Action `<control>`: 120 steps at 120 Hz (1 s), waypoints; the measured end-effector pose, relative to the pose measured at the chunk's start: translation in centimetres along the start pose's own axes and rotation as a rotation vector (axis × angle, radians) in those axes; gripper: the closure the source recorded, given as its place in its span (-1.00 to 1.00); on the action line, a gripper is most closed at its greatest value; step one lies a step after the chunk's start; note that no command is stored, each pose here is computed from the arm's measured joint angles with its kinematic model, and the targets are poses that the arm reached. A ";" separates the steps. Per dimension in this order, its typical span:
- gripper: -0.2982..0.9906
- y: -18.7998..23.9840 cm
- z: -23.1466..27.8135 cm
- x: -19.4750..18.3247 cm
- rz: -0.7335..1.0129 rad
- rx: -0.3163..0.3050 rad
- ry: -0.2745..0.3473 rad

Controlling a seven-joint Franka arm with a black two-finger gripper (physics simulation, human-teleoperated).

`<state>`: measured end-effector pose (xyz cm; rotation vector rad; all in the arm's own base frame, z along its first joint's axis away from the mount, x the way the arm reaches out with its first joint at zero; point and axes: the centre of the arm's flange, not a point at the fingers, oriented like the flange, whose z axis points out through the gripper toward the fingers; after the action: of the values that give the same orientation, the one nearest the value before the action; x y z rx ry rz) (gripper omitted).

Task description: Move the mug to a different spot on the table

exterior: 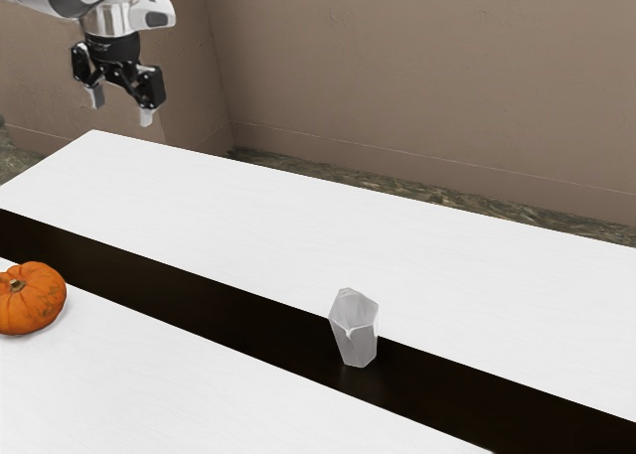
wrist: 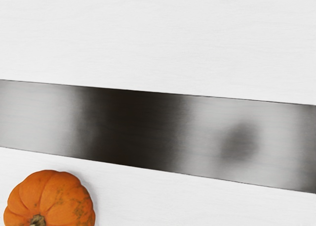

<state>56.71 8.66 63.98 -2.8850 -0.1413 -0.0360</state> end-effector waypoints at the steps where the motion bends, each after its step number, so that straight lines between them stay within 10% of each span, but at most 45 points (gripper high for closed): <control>1: -0.54 0.1 0.0 0.0 0.002 0.000 0.000; 48: -0.54 -0.4 0.0 0.1 -0.006 0.005 0.004; 120: -0.54 14.1 15.0 9.4 -0.290 -0.288 -0.070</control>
<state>67.62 -0.29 46.34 -3.1253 -0.6147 -0.0083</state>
